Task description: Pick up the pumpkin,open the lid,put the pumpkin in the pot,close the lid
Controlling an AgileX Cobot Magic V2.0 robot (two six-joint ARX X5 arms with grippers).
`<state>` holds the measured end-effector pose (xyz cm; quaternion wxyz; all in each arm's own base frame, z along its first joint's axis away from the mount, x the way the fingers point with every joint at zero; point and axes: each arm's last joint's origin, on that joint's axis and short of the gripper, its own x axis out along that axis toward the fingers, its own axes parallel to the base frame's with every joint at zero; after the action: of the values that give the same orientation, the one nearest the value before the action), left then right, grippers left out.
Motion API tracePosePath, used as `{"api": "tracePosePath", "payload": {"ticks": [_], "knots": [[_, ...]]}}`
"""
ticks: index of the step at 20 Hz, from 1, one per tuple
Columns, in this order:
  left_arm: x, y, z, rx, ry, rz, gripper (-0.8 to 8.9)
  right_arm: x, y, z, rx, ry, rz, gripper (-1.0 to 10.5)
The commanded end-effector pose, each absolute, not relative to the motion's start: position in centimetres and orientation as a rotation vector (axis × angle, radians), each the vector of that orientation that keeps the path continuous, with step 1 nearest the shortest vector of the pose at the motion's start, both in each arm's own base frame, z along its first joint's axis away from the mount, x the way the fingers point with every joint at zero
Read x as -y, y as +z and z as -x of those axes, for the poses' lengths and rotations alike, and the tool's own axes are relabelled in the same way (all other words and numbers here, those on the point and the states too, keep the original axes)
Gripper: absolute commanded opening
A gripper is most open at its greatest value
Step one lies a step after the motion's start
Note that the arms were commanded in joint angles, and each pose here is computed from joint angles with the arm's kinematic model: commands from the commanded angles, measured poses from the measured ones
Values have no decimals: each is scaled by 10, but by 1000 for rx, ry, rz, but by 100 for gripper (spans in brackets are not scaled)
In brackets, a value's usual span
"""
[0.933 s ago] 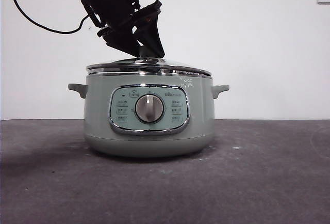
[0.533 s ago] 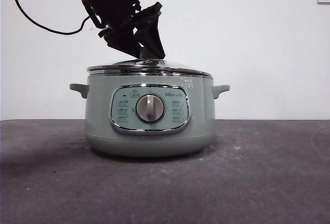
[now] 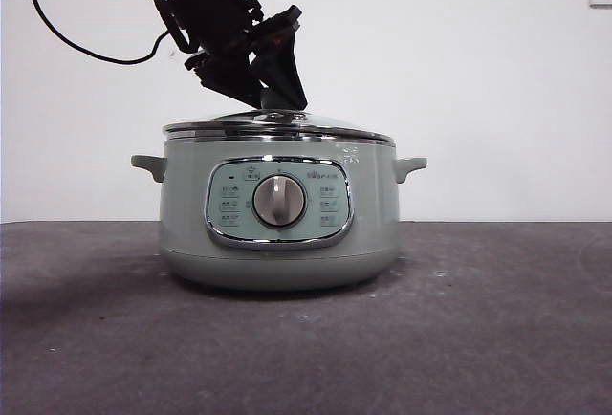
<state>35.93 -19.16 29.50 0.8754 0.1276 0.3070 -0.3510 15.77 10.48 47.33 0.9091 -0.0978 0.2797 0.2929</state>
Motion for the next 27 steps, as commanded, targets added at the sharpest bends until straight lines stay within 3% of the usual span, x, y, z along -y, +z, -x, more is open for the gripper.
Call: {"api": "tracePosePath", "payload": {"ticks": [1, 4, 10, 19, 21, 23, 24, 26, 27], "knots": [[194, 266, -360, -766, -734, -299, 503, -105, 474, -156, -578, 628, 192, 595], [191, 280, -355, -731, -734, -295, 503, -105, 473, -156, -588, 628, 195, 594], [172, 340, -322, -592, -727, -279, 503, -104, 472, -155, -602, 628, 199, 594], [114, 415, -206, -641, -759, -270, 497, -104, 463, -145, -740, 803, 169, 567], [104, 421, -183, -669, -831, -243, 393, -103, 461, -144, -770, 801, 174, 468], [97, 425, -166, -688, -889, -219, 127, -103, 459, -142, -803, 820, 173, 363], [94, 426, -159, -693, -905, -212, -23, -102, 458, -141, -818, 819, 179, 257], [90, 428, -151, -699, -910, -210, -8, -102, 458, -140, -820, 824, 193, -30], [90, 428, -150, -702, -910, -210, -8, -102, 458, -140, -817, 828, 200, -8]]}}
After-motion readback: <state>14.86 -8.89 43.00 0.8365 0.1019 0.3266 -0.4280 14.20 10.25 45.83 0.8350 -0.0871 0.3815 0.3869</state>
